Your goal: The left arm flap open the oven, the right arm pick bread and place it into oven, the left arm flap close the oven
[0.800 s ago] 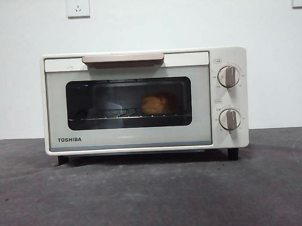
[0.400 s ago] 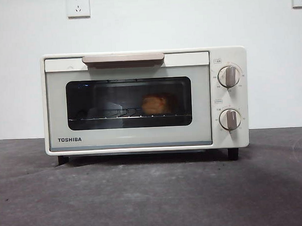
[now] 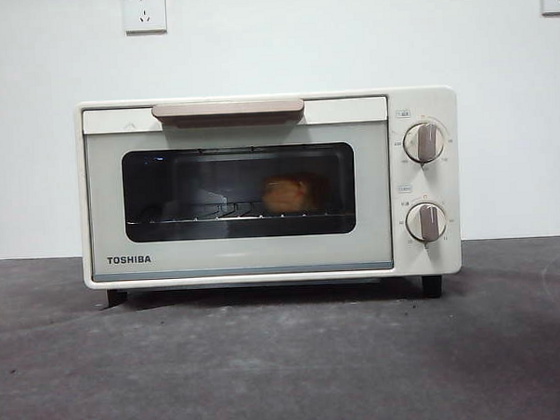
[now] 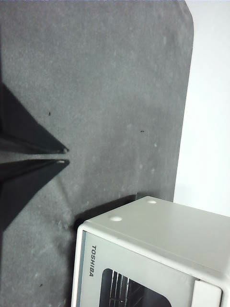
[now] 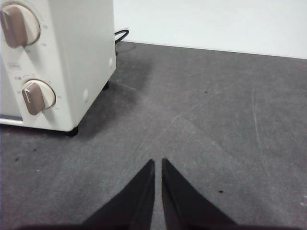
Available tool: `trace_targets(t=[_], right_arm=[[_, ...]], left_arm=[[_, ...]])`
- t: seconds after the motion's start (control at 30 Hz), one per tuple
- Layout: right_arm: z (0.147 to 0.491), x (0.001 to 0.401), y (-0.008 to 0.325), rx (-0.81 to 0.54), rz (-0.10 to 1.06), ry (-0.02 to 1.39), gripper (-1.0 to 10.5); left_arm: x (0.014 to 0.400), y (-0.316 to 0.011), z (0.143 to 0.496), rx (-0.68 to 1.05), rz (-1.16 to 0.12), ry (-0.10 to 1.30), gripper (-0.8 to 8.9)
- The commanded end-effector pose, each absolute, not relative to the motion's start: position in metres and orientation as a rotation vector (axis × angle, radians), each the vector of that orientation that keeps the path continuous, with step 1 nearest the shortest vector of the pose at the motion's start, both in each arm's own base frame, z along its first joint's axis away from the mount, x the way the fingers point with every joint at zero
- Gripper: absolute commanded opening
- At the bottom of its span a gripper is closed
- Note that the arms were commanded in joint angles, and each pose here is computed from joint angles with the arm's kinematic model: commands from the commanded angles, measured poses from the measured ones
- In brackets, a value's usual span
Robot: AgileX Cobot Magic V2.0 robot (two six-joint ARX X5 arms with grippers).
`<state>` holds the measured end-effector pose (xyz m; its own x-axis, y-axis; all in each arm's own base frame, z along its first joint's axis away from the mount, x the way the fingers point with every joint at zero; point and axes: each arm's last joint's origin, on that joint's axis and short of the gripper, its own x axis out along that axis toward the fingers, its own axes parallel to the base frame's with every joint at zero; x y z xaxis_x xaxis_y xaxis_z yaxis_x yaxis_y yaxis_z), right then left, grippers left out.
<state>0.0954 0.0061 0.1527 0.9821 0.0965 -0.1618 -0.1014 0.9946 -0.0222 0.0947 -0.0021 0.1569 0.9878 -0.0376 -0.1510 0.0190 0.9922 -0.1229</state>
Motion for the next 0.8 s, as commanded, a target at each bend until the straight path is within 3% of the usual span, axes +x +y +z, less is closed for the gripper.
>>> trace_targets(t=[0.03, 0.8], right_arm=[[0.1512, 0.0959, 0.0054, -0.034, 0.090, 0.155, 0.2], [0.1519, 0.0960, 0.0045, -0.033, 0.081, 0.149, 0.2]], left_arm=[[0.0956, -0.0017, 0.1494, -0.113, -0.020, 0.179, 0.28], [0.0956, -0.0017, 0.1494, -0.113, -0.020, 0.179, 0.27]])
